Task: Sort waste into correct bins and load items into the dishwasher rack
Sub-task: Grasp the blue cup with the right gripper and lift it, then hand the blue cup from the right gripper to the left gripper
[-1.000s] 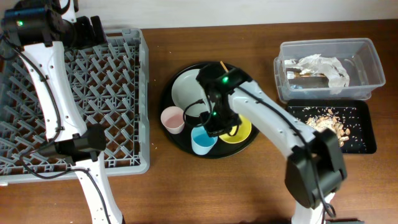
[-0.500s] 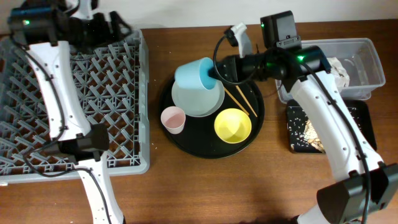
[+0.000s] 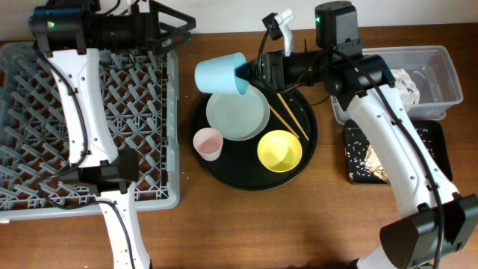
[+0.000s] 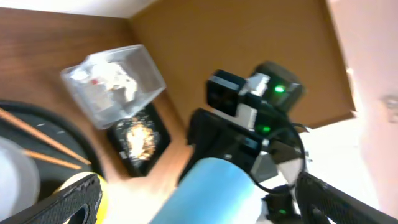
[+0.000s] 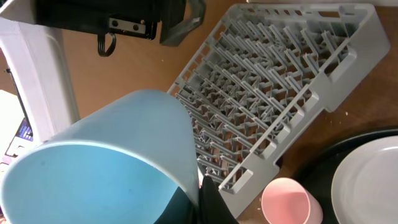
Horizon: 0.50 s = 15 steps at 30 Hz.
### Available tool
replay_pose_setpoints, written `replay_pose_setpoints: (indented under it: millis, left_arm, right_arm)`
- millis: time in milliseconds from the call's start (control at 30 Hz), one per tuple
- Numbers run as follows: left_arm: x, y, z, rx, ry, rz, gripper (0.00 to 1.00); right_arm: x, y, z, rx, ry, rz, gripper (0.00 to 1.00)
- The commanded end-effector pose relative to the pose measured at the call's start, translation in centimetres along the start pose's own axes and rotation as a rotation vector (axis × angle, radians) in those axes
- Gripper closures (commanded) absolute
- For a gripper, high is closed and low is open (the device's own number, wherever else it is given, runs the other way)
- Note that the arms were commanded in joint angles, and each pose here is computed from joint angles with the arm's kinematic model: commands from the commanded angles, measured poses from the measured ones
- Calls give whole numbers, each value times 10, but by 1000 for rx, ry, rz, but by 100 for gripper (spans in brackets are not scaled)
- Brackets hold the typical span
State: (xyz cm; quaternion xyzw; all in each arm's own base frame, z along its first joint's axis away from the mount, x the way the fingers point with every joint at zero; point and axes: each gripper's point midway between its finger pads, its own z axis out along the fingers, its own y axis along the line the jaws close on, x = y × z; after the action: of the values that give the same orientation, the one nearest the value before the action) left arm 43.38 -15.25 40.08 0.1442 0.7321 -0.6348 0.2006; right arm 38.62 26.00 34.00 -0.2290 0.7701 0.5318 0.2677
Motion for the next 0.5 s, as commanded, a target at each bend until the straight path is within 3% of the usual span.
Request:
replay_pose_setpoints:
  millis: [0, 267, 467]
  left_arm:
    - [5, -35, -1, 109, 6, 60, 1]
    - [13, -39, 19, 118, 50, 62, 1]
    - [24, -54, 41, 182, 104, 65, 4]
  right_arm:
    - [-9, 11, 2, -46, -16, -19, 96]
    - [-34, 24, 0, -85, -95, -88, 96]
    - [-49, 11, -1, -1, -163, -92, 96]
